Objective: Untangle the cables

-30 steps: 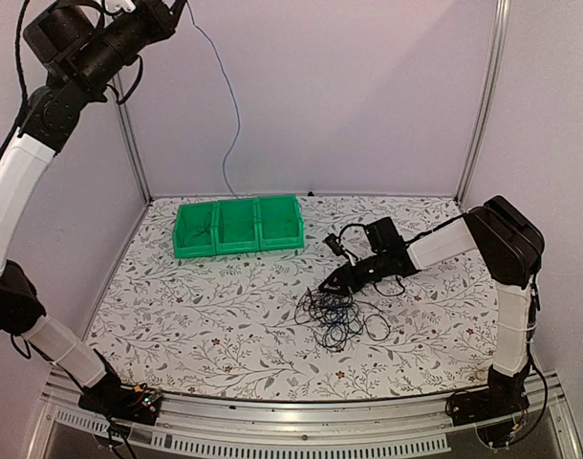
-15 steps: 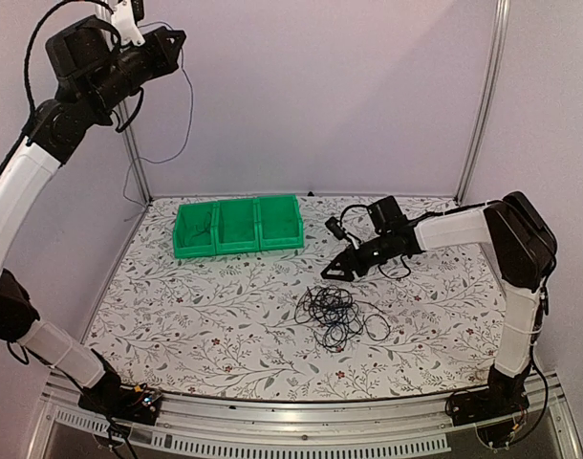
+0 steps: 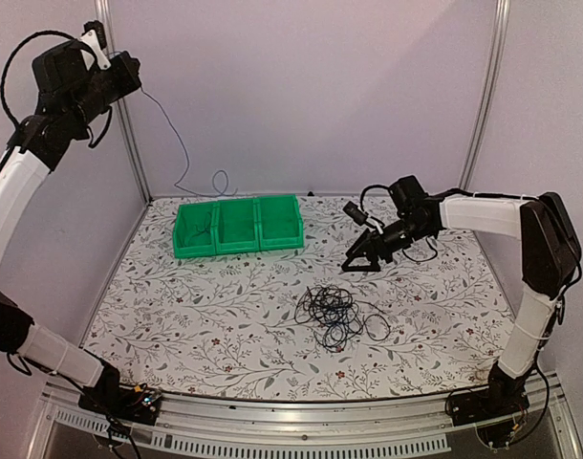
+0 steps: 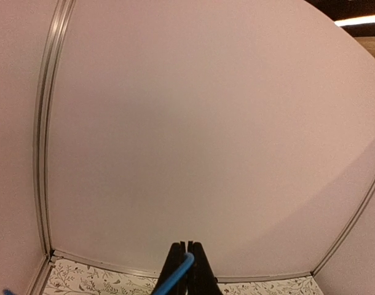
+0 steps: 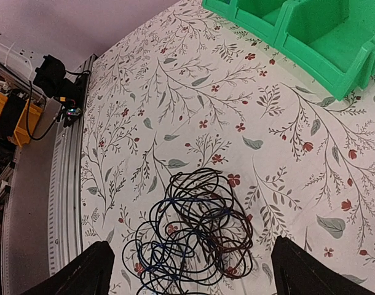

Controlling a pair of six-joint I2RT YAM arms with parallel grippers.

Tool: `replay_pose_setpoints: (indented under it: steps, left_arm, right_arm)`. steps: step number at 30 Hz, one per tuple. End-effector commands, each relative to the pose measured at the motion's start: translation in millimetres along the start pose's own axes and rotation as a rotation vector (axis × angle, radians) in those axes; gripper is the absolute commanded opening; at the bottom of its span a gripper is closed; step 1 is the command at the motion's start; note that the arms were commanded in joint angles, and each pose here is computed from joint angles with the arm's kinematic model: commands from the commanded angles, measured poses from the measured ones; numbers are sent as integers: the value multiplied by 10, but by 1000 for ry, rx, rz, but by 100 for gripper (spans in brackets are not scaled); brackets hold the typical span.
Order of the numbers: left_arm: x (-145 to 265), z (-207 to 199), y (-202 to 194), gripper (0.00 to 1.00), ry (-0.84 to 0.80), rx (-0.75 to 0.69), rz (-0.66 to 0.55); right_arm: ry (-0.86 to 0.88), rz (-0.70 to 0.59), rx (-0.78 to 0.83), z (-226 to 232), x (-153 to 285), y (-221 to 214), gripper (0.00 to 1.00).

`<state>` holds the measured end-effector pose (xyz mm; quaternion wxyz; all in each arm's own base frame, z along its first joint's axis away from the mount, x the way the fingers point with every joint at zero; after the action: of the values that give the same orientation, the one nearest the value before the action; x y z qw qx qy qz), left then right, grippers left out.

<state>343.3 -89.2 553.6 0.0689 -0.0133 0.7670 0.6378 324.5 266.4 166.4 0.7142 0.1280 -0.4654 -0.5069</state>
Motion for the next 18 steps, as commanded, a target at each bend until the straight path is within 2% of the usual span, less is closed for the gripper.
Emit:
replay_pose_setpoints:
  steps: [1,4,6,13,18]
  left_arm:
    - [-284,160,-215,0,-41,77,106]
    - [-542,354,-368,0,-75,156,262]
    - [-655,400,-447,0,-99,181,309]
    - [-738,489,-424,0,-92,175,280]
    - [-760,623,-313,0,-150,190,284]
  right_arm:
    - [10,11,44,195,130,-5,93]
    - [17,9,57,265,188,40,93]
    - [4,15,84,274,214,56,93]
    - [-37,23,116,297,270,31,93]
    - [-28,25,108,312,267,-9,93]
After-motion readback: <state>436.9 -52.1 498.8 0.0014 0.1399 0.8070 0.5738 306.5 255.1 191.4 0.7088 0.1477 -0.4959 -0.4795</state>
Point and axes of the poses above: each gripper's point midway between its finger pads, its own x axis back along the fingers, its own z axis along the line the jaws close on, y = z × x, the point moved 5 cm from there along x, back along the fingers, and after that the axes turned 8 degrees about -x, right-handed, at the moved point
